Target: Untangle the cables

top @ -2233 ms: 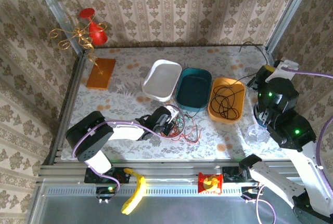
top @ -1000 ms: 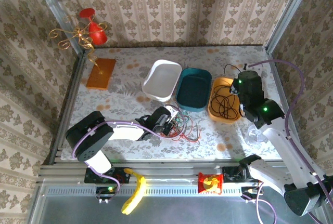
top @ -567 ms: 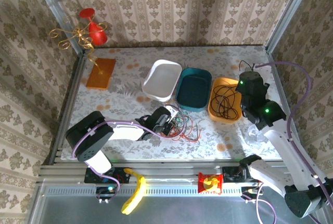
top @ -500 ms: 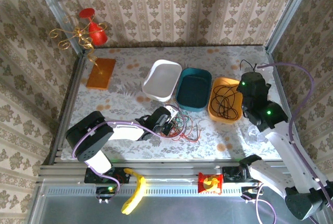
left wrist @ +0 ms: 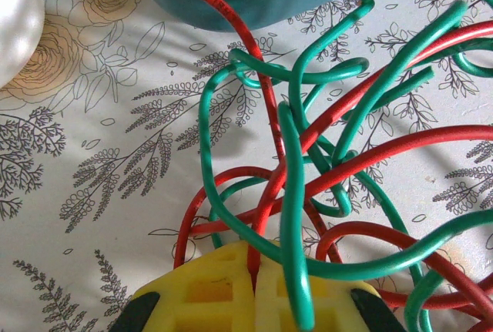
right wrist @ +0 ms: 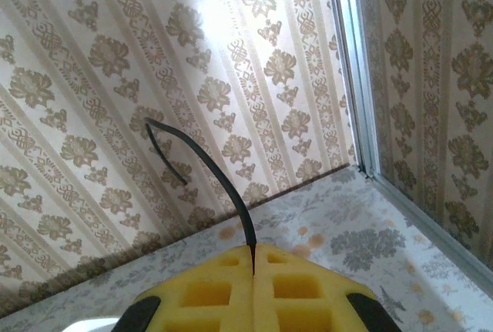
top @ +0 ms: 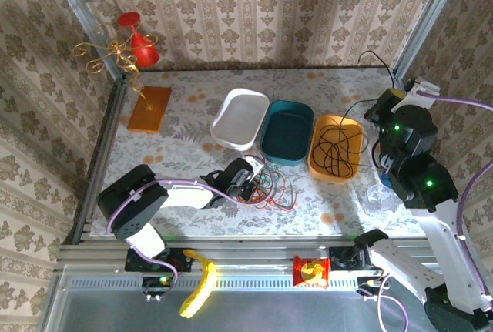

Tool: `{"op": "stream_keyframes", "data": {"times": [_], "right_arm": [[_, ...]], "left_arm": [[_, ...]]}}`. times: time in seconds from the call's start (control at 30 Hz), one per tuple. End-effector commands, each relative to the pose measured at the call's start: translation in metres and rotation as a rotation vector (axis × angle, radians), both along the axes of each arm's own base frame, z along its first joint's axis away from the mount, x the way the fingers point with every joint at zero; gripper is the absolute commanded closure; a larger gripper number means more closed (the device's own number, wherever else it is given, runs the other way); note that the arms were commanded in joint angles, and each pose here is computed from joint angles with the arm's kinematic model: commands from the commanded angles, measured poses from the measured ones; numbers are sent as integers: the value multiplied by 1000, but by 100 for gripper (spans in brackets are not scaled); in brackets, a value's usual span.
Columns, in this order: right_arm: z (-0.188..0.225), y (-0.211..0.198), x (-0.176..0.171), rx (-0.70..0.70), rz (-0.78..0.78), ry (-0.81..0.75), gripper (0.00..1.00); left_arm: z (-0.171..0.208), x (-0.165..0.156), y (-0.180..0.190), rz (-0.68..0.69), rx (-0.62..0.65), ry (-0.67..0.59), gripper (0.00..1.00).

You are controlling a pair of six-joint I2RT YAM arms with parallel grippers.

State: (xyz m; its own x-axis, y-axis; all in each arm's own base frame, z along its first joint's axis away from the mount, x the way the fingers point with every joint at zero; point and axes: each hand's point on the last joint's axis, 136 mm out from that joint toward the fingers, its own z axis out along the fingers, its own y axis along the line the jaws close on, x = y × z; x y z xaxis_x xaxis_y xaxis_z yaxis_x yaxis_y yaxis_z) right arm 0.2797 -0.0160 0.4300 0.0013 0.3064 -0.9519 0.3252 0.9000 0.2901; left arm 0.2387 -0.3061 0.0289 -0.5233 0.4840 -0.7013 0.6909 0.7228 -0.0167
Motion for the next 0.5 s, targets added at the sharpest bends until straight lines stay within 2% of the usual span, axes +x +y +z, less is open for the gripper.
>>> {"op": "stream_keyframes", "data": {"times": [0.0,0.2,0.47], "right_arm": [[-4,-3,10,-48,-28,30,100],[-48,9,31,-33,20,131,100],[-86,17,44,-24,58,235,100]], "left_arm": [[-27,-8,22,32,97,73,100],[-27,-8,24,34,100,70,100],[-28,-9,25,36,100,72,100]]}}
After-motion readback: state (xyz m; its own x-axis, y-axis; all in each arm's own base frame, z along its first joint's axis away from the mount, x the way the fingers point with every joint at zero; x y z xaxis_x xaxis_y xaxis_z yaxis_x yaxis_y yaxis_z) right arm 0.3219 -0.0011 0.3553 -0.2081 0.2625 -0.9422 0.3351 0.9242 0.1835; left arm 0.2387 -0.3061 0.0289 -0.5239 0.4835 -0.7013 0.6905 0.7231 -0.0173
